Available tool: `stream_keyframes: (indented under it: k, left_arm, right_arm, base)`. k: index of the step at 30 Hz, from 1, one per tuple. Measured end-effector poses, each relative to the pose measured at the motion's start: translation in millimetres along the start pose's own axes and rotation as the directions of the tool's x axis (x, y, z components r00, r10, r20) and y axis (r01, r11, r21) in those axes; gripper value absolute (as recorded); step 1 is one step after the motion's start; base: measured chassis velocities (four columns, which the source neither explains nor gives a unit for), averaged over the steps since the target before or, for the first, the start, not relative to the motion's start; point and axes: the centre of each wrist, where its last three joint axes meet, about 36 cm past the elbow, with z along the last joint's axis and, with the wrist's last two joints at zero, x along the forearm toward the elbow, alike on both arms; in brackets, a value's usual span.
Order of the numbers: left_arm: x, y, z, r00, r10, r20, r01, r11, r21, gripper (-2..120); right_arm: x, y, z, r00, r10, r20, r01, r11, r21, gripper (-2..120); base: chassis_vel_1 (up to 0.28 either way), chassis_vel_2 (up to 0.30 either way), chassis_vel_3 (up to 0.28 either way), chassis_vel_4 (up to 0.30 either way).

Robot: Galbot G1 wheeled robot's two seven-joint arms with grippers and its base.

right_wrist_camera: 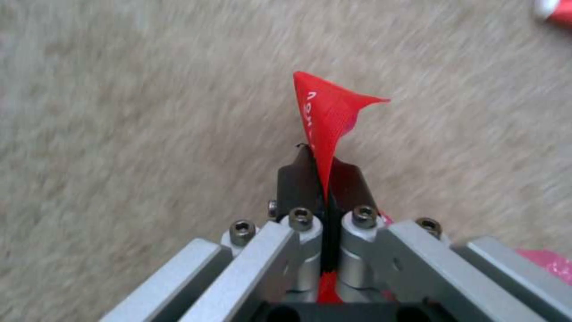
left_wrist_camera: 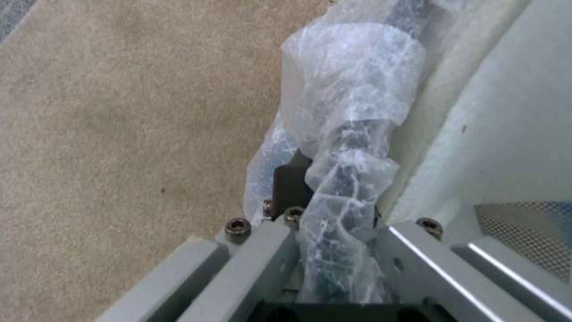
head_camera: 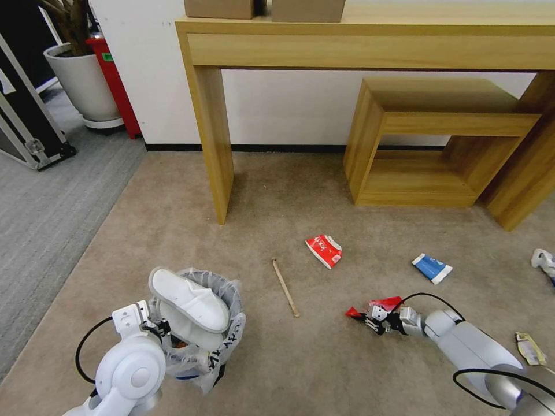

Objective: Pick up the trash bin and place the garbage on the floor into it.

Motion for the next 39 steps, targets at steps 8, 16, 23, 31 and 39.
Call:
stream_keyframes:
  k: [8,16,23,31,39]
  left_arm:
    - [5,-0.8,-6.0,1.0,0.017,-0.013,-0.017,1.0,0.004,0]
    - [9,2.8,-13.2,1.0,0.025,-0.012,-0.025,1.0,0.004,0]
    - [11,2.2,-21.2,0.999,0.04,-0.003,-0.04,0.999,0.023,0]
    - [11,-0.9,-27.7,0.998,0.057,0.005,-0.058,0.997,0.054,0]
    - [9,-5.2,-38.7,0.997,0.081,0.005,-0.081,0.993,0.091,0]
  right_arm:
    - [24,-29,-28,0.985,0.107,0.138,-0.104,0.994,-0.026,0]
    - [26,-53,-101,0.892,0.222,0.394,-0.193,0.975,-0.111,0]
    - [4,-51,-193,0.775,0.202,0.599,-0.124,0.978,-0.17,0]
    - [-56,14,-294,0.671,0.068,0.738,0.121,0.972,-0.2,0]
    - [-96,78,-359,0.612,-0.068,0.788,0.302,0.941,-0.154,0]
  base:
    - [0.0,0.0,0.0,0.0]
    - [0.0,0.0,0.0,0.0]
    - [0.0,0.0,0.0,0.0]
    - [0.0,0.0,0.0,0.0]
    - [0.0,0.0,0.0,0.0]
